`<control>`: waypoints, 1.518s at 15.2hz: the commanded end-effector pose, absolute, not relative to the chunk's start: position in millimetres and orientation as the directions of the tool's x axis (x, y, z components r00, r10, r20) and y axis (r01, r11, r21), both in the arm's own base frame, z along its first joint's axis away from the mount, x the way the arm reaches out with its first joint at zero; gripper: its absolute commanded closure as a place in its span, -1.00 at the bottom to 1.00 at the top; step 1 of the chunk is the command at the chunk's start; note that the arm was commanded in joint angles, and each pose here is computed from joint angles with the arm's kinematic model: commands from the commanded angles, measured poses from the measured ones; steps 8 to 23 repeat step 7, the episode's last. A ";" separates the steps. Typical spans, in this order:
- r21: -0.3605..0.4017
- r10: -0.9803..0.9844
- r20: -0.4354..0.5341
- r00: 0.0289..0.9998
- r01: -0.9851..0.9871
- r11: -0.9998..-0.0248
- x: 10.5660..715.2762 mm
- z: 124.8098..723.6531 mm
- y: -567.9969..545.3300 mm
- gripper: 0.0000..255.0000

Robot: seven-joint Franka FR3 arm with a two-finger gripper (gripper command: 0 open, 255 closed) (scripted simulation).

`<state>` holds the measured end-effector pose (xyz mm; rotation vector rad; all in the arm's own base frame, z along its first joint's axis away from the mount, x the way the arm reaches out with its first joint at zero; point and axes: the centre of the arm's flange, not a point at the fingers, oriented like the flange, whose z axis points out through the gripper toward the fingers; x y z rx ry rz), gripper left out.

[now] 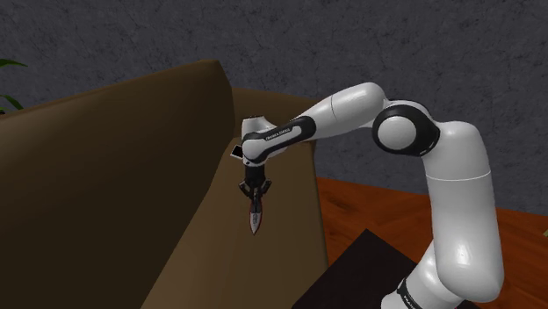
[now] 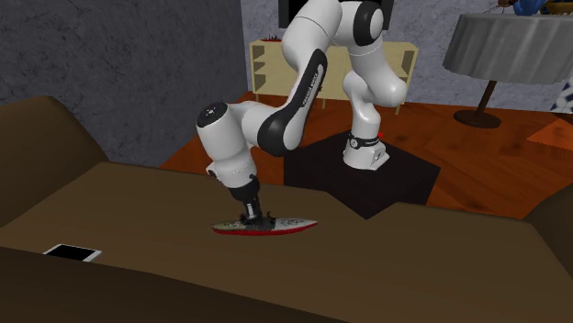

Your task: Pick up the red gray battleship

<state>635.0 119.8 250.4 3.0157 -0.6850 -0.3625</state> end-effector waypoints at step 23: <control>0.078 -0.429 -0.219 0.876 -0.423 -0.903 635.8 283.4 119.8 1.00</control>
